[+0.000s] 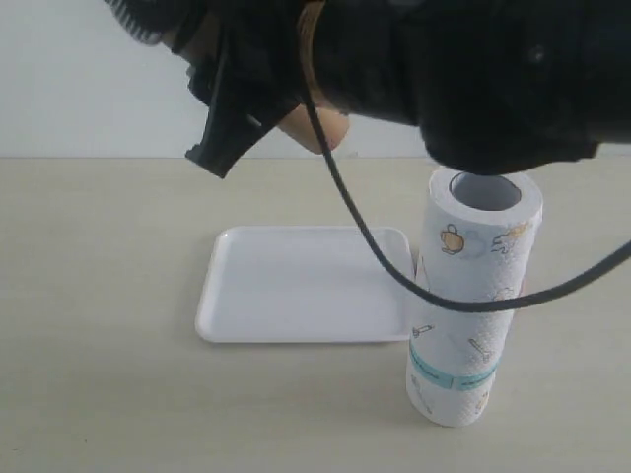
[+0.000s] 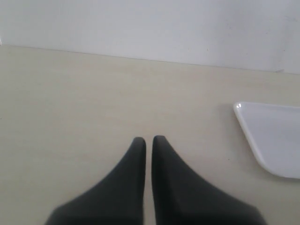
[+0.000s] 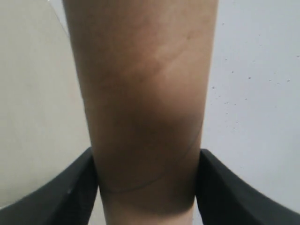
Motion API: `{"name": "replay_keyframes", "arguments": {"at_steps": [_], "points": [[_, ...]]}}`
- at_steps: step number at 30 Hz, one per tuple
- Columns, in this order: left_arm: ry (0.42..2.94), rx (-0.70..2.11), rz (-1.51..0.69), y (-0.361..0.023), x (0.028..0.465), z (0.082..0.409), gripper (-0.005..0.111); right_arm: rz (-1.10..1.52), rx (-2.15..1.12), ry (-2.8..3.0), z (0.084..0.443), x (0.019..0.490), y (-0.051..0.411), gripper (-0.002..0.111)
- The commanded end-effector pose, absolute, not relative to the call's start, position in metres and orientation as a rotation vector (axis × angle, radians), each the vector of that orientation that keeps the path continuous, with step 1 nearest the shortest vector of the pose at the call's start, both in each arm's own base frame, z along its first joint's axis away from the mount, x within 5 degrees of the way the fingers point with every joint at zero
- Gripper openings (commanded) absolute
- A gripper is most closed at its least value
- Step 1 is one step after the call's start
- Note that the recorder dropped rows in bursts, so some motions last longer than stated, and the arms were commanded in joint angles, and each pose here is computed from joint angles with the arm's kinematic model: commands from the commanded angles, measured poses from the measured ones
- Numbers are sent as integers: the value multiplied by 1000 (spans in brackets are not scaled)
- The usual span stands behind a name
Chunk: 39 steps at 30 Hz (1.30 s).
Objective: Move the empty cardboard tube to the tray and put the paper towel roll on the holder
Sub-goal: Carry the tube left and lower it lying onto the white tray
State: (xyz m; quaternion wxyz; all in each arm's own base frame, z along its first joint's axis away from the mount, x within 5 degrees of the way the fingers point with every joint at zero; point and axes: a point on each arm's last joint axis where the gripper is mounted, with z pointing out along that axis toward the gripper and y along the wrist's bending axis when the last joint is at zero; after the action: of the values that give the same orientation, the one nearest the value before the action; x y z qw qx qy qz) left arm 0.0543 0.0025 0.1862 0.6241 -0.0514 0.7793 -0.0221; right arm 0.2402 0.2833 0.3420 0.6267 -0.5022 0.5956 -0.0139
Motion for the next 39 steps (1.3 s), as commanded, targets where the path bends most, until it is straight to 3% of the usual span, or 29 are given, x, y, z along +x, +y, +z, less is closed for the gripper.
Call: {"name": "replay_keyframes", "arguments": {"at_steps": [1,11,18,28,39], "points": [[1789,-121,-53,2,54,185,4,-89,-1201,1387,324,251,295,0],[1789,-121,-53,2,54,185,4,-534,-1508,1470,260,264,343,0],[1789,-121,-53,2,54,185,4,-698,-1586,1684,216,283,356,0],[1789,-121,-53,2,54,185,4,-569,-1578,1918,189,320,328,0],[1789,-121,-53,2,54,185,4,-563,-1705,1902,161,322,331,0]]}}
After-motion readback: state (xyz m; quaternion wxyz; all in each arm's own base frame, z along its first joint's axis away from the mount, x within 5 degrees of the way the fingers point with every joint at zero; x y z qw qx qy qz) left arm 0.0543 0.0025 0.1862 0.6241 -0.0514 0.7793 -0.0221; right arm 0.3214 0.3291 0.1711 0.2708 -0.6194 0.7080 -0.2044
